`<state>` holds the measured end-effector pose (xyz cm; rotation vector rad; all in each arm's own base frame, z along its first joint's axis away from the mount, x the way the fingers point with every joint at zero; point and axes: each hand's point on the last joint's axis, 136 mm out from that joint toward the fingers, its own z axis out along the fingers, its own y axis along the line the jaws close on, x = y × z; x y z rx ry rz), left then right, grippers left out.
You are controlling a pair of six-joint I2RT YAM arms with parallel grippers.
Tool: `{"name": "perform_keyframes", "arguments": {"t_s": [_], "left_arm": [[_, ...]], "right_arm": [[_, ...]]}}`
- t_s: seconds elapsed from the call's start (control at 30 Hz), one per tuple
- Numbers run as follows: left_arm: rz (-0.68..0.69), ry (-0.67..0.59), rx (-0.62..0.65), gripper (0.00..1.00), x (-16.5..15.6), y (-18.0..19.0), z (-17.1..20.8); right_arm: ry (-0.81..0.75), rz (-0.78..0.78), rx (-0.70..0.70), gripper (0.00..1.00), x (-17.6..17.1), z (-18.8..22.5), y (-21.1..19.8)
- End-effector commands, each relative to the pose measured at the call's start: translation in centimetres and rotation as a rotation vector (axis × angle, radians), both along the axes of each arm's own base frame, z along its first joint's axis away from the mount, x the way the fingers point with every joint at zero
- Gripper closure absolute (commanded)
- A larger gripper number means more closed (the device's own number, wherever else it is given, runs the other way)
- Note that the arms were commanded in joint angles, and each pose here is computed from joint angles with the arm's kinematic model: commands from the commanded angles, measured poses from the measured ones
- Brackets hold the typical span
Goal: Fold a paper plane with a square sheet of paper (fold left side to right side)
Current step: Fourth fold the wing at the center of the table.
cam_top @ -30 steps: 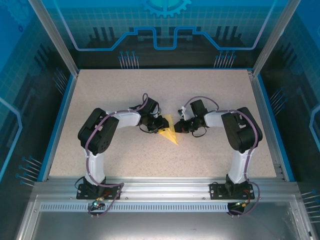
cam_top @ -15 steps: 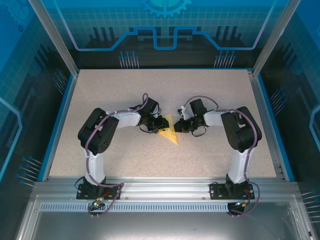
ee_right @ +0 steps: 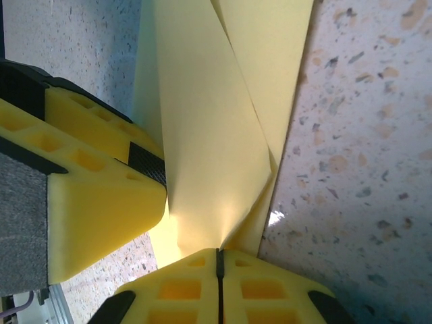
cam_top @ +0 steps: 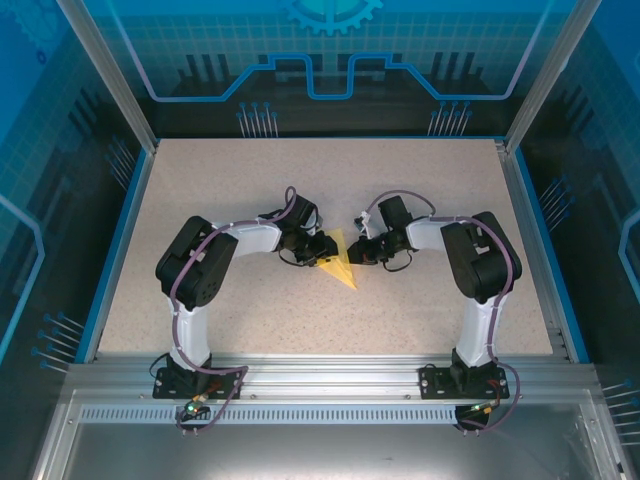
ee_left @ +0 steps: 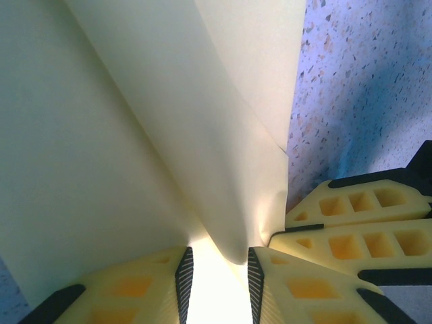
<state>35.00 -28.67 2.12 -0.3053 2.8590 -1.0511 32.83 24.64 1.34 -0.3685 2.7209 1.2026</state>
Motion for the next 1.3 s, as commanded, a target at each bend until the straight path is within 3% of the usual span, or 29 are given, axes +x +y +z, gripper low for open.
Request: {"name": "perform_keyframes", "arguments": {"t_s": [0.0,0.23,0.33,0.57,0.9,1.27], "left_arm": [[-0.026,-0.025,-0.004,0.67,-0.2,-0.3,1.4],[-0.055,-0.113,0.012,0.64,0.0,0.4,6.1],[-0.065,-0.116,-0.020,0.68,0.1,-0.2,6.5],[-0.095,-0.073,-0.072,0.72,1.1,-2.1,4.7],[-0.094,-0.043,-0.028,0.72,2.3,-2.2,1.9],[-0.071,0.030,0.044,0.72,1.4,-0.9,-1.9]], "right_arm": [[0.086,-0.007,-0.106,0.93,-1.5,-3.2,-1.6],[0.119,-0.004,-0.138,0.93,-2.0,-4.3,-2.0],[0.122,-0.003,-0.138,0.93,-2.1,-4.4,-2.0],[0.120,0.000,-0.139,0.93,-2.1,-4.3,-2.0],[0.125,0.005,-0.145,0.93,-2.2,-4.5,-2.0],[0.106,0.010,-0.130,0.92,-2.0,-3.9,-1.8]]}}
